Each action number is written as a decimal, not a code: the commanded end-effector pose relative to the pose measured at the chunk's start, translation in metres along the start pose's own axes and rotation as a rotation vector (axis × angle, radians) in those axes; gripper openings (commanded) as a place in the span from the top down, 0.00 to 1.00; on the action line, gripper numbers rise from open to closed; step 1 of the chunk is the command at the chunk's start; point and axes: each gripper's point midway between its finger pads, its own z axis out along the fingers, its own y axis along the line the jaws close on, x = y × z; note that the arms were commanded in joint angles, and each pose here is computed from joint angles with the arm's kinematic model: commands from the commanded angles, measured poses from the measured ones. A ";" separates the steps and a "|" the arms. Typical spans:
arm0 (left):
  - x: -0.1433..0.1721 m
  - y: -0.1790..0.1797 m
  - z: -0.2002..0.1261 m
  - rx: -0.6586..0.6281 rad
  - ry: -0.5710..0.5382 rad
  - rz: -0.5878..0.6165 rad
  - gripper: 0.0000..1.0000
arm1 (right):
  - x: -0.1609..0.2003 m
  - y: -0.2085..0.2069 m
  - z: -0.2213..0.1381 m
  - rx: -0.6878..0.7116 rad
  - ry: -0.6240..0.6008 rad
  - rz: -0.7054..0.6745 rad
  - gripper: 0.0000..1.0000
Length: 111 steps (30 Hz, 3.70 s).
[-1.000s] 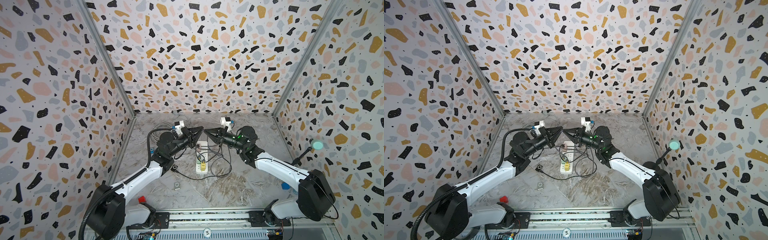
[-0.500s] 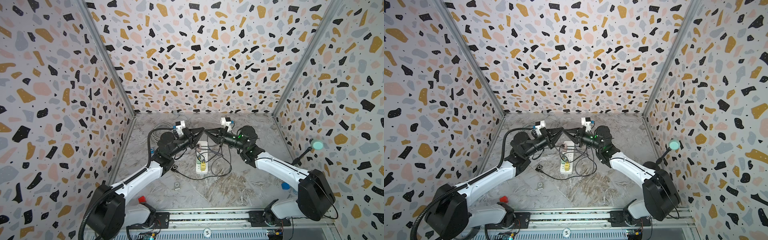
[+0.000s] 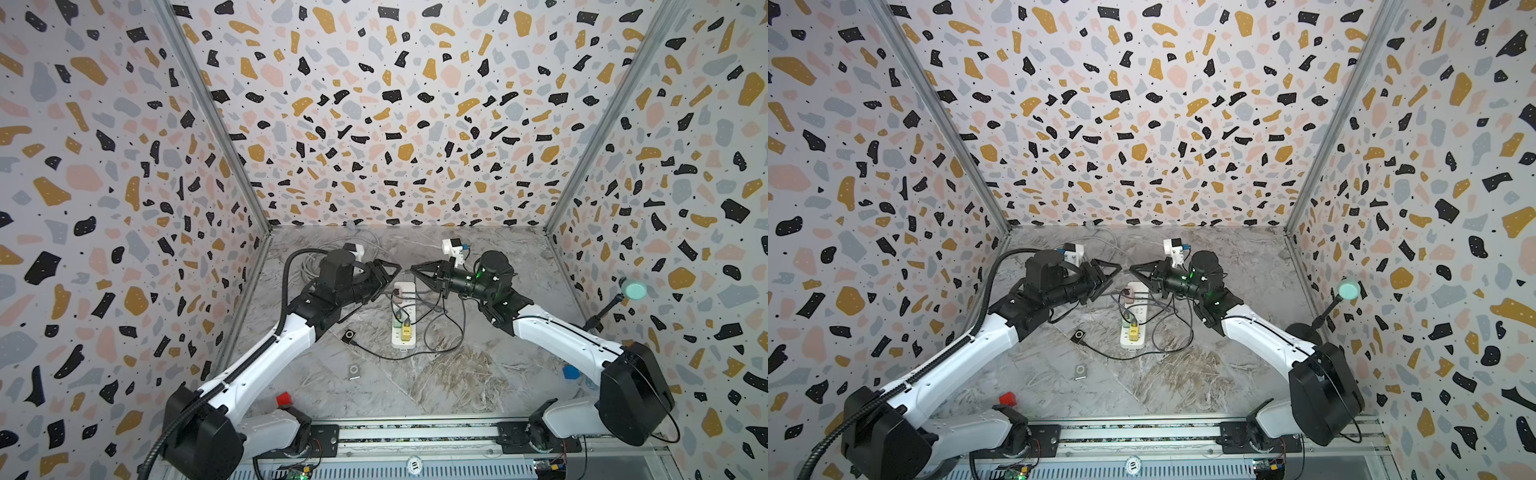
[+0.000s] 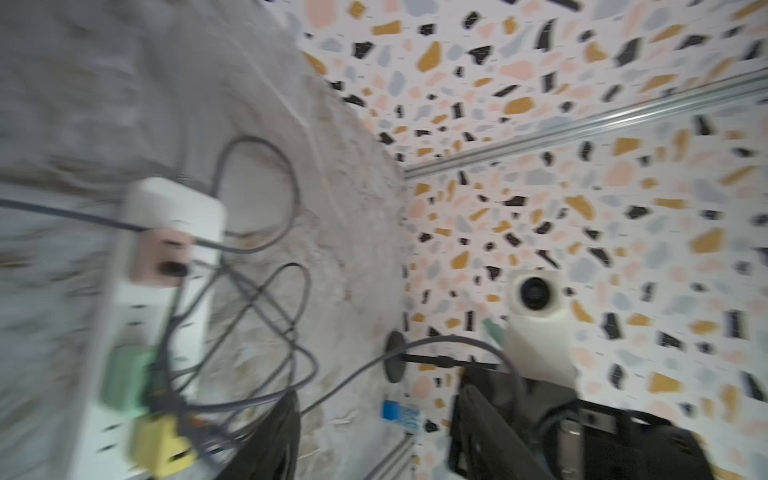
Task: Charge mp3
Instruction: Adjust the charging cable, then pick up the MP3 player from the center of the board, then insert the charging cable into the MP3 player.
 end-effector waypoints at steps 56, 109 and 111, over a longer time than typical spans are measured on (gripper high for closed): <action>0.144 0.223 -0.015 -0.702 0.736 0.155 0.57 | -0.007 0.023 -0.043 0.026 0.008 -0.208 1.00; 0.011 -0.093 -0.011 0.393 0.175 0.144 1.00 | -0.030 0.084 -0.024 0.208 -0.083 -0.710 1.00; 0.003 -0.113 -0.021 0.455 0.148 0.148 1.00 | -0.037 0.092 -0.027 0.227 -0.142 -0.760 1.00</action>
